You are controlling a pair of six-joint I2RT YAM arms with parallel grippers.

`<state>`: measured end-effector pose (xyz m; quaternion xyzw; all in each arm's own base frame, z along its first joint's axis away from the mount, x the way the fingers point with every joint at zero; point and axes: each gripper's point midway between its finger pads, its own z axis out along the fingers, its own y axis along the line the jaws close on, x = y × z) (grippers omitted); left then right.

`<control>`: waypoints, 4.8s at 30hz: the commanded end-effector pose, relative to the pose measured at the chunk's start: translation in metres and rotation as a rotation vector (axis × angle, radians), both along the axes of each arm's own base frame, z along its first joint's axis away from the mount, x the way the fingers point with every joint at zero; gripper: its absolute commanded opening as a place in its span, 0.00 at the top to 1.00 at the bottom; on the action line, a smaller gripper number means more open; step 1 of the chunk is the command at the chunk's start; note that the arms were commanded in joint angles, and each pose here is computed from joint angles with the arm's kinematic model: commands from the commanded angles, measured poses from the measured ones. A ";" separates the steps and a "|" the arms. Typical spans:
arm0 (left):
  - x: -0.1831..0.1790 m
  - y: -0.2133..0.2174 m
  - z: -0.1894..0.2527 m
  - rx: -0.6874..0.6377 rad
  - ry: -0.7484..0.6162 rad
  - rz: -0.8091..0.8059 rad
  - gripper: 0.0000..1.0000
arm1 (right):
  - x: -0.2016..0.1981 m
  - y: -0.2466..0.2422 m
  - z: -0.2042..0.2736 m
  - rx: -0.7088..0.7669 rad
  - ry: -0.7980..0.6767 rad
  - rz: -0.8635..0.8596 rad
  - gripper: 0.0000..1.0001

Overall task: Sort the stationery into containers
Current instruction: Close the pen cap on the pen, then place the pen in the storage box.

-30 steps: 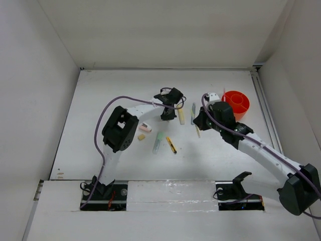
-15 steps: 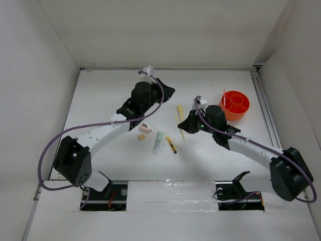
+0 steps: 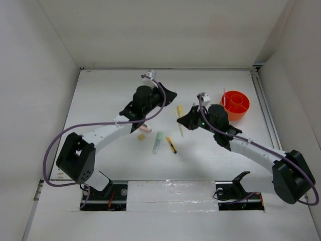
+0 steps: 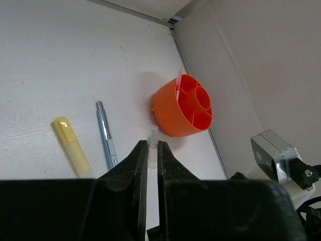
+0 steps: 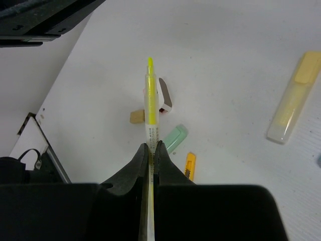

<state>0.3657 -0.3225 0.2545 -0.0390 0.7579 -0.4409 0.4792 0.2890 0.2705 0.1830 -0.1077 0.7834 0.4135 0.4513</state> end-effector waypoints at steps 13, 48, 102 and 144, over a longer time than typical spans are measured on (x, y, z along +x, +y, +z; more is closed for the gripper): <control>-0.003 0.003 0.020 -0.050 -0.068 -0.011 1.00 | 0.014 -0.003 0.049 0.076 -0.147 -0.042 1.00; -0.006 -0.001 0.014 -0.036 -0.088 -0.050 1.00 | 0.032 0.001 0.063 0.091 -0.179 -0.034 1.00; -0.028 -0.005 -0.008 -0.112 -0.100 -0.130 1.00 | 0.079 0.000 0.201 0.422 -0.479 -0.025 1.00; -0.025 0.054 0.124 -0.011 -0.231 0.177 0.00 | 0.183 -0.262 0.066 -0.333 -0.501 -0.565 1.00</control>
